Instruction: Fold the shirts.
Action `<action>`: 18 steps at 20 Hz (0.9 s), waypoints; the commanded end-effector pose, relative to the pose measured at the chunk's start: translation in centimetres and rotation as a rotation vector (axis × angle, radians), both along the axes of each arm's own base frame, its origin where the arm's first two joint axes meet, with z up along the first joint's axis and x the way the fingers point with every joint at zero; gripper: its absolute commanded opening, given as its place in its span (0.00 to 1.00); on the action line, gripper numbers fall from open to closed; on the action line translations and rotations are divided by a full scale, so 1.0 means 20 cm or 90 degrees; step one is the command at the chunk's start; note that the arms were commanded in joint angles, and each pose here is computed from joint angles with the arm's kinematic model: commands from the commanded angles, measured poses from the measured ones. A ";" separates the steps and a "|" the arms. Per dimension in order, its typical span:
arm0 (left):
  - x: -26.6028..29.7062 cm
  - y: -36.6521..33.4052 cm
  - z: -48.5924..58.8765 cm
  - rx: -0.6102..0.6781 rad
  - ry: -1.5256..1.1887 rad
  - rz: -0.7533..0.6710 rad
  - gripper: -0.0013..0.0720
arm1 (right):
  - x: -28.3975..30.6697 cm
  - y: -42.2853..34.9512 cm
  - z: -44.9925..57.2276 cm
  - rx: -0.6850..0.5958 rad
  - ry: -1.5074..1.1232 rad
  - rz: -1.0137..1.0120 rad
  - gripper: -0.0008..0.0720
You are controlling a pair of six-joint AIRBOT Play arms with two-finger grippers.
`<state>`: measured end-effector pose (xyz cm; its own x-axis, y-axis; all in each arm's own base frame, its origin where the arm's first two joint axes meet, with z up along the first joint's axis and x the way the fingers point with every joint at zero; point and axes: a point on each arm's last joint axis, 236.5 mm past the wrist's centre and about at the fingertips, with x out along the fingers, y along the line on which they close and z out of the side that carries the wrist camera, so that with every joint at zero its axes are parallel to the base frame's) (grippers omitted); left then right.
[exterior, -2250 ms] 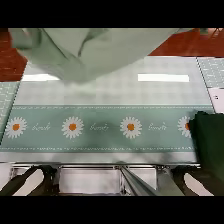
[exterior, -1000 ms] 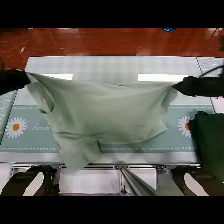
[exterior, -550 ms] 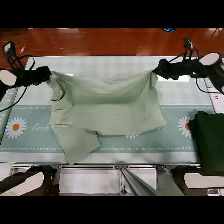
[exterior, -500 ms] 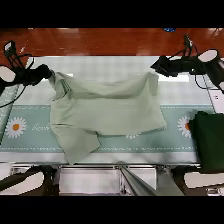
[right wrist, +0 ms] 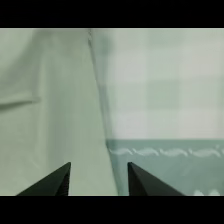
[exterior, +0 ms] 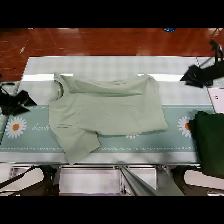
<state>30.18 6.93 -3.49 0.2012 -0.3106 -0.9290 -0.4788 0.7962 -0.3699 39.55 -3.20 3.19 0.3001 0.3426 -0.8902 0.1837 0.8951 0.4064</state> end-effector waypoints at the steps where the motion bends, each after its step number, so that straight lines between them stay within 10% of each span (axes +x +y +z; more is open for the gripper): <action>1: -0.28 -0.28 -0.08 -0.207 0.011 0.027 0.71 | -0.37 -0.07 -0.18 0.001 0.034 -0.089 0.57; 13: -0.30 -0.42 -0.38 -0.221 0.011 0.082 0.70 | -0.58 0.14 -0.24 0.114 -0.038 -0.144 0.57; 14: -0.29 -0.44 -0.40 -0.216 0.018 0.077 0.63 | -0.59 0.14 -0.24 0.114 -0.036 -0.142 0.57; 16: -0.27 -0.47 -0.39 -0.206 0.004 0.028 0.05 | -0.62 0.12 -0.27 0.095 -0.022 -0.133 0.57; 18: -0.23 -0.47 -0.36 -0.203 -0.009 0.013 0.04 | -0.70 0.04 -0.34 0.048 0.033 -0.160 0.57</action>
